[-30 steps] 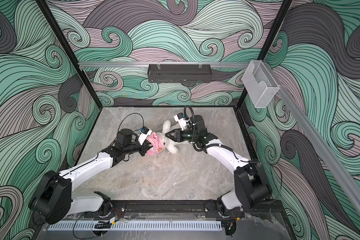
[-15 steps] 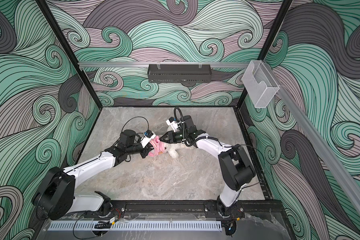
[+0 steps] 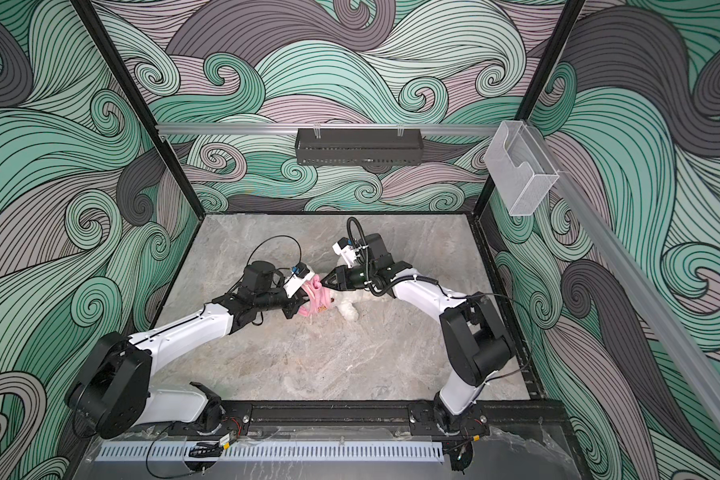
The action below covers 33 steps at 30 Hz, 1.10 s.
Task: Dress the teddy bear
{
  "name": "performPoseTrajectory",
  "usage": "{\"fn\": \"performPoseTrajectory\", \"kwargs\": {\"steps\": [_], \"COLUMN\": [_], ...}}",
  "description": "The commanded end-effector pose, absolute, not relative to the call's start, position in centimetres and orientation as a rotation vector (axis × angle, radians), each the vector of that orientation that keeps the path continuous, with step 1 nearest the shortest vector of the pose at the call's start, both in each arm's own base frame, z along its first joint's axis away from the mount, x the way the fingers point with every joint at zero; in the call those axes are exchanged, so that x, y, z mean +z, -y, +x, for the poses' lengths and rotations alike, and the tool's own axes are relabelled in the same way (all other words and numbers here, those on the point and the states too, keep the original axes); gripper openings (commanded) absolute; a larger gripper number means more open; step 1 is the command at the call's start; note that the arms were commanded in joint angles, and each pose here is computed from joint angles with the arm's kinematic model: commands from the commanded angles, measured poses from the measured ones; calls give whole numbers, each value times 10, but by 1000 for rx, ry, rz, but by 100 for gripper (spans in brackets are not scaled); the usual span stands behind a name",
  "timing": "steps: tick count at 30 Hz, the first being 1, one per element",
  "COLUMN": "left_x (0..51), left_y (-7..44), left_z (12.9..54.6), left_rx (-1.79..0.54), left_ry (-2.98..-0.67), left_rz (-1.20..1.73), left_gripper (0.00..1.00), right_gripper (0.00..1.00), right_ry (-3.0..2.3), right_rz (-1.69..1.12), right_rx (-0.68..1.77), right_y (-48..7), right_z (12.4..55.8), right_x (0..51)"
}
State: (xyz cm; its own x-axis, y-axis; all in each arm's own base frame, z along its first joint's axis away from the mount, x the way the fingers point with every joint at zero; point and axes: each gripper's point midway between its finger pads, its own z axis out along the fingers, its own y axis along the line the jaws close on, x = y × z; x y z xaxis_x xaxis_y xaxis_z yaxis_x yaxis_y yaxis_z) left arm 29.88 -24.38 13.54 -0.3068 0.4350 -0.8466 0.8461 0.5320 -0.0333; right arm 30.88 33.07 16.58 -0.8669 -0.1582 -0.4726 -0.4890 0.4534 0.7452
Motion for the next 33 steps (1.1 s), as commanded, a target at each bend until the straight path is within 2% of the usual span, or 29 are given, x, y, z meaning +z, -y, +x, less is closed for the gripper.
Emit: {"fn": "performPoseTrajectory", "kwargs": {"steps": [1, 3, 6, 10, 19, 25, 28, 33], "left_x": [157, 157, 156, 154, 169, 170, 169, 168], "left_y": [252, 251, 250, 250, 254, 241, 234, 227], "left_z": [309, 308, 307, 303, 280, 278, 282, 289], "left_rx": [-604, -600, -588, -584, -712, -696, -669, -658], "left_ry": [-1862, -1864, -1869, -1864, -1816, -1856, -1886, -1949], "left_rz": [1053, 1052, 1054, 1076, 1041, 911, 842, 743], "left_gripper": [0, 0, 0, 0, 0, 0, 0, 0], "right_gripper": [27, 23, 10, 0, 0, 0, 0, 0], "right_ry": [-2389, -2397, -2380, -2359, -2419, -2400, -2359, -2303], "right_rz": [-553, -544, -494, -346, 136, 320, 351, 237], "right_rx": [1420, 1412, 1383, 1287, 973, 849, 855, 911], "right_y": [-340, -338, -330, -303, -195, -148, -146, -159], "right_z": [298, 299, 306, 329, 362, 370, 376, 383], "right_x": [158, 154, 157, 161, 99, 74, 74, 88]}}
